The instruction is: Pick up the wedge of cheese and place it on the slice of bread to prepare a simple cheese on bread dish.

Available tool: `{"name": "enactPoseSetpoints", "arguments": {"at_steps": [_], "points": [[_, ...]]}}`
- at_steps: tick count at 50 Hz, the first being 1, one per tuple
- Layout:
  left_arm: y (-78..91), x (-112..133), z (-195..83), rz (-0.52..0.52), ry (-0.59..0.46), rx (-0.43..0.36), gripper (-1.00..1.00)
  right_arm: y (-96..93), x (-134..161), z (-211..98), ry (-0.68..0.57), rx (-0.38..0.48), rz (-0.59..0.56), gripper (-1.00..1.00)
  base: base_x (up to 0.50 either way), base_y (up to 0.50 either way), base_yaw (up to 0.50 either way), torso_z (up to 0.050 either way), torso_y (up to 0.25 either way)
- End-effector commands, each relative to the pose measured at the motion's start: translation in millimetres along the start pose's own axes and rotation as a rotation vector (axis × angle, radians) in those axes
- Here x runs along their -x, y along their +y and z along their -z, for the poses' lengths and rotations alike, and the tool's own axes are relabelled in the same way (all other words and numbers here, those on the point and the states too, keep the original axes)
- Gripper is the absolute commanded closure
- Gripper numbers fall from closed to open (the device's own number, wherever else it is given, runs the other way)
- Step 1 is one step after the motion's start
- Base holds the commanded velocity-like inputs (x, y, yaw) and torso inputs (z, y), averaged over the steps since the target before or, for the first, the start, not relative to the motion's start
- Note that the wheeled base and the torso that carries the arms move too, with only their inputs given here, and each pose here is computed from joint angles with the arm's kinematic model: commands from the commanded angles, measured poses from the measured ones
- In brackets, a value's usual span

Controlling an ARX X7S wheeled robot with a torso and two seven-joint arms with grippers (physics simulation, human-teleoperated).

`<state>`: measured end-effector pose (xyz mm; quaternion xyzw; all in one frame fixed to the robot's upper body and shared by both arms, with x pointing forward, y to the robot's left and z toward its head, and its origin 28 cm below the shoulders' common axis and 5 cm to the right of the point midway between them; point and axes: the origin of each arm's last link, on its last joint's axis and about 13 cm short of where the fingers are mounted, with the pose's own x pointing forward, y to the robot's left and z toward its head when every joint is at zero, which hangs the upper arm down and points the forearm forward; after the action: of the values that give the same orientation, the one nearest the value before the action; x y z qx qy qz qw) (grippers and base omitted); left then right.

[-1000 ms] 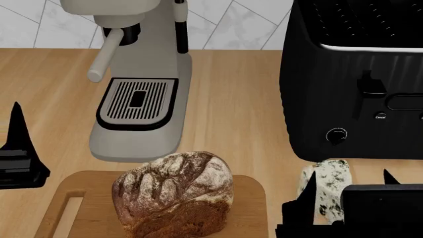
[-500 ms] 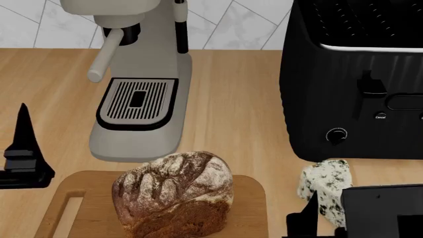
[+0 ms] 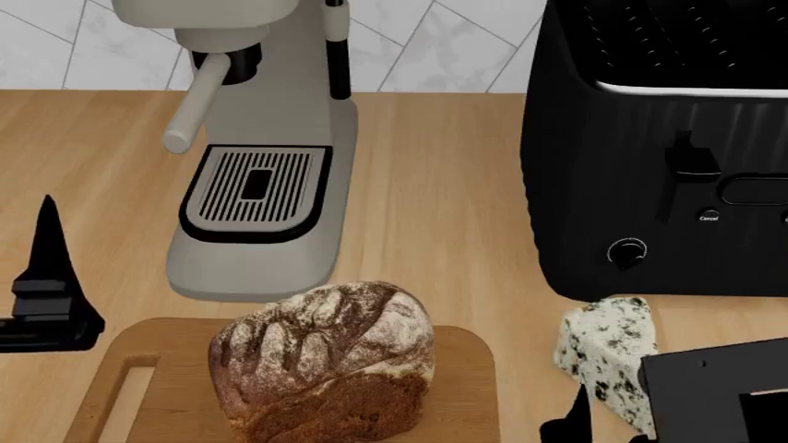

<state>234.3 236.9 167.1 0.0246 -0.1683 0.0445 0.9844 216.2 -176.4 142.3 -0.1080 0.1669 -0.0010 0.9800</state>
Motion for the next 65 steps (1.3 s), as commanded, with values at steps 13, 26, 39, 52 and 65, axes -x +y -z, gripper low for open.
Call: {"name": "enactPoseSetpoints", "arguments": {"at_steps": [13, 26, 39, 52, 65], "points": [[0.0, 1, -1, -0.006, -0.001, -0.005, -1.0, -9.6, -17, 10, 0.008, -0.043, -0.011, -1.0, 0.0, 0.0, 0.0, 0.0, 0.0], [-0.2, 1, -1, -0.008, -0.002, -0.002, -1.0, -8.3, -29, 18, 0.028, -0.043, -0.018, 1.0, 0.0, 0.0, 0.0, 0.0, 0.0], [0.1, 1, -1, -0.005, -0.004, -0.002, -1.0, -3.5, -14, 2, -0.019, -0.002, -0.022, 1.0, 0.0, 0.0, 0.0, 0.0, 0.0], [0.4, 1, 0, -0.007, -0.001, -0.005, -1.0, -0.9, 12, -28, -0.116, 0.042, -0.028, 1.0, 0.0, 0.0, 0.0, 0.0, 0.0], [0.4, 1, 0, -0.015, 0.002, -0.014, -1.0, 5.7, 27, -64, -0.207, 0.121, -0.089, 1.0, 0.0, 0.0, 0.0, 0.0, 0.0]]}}
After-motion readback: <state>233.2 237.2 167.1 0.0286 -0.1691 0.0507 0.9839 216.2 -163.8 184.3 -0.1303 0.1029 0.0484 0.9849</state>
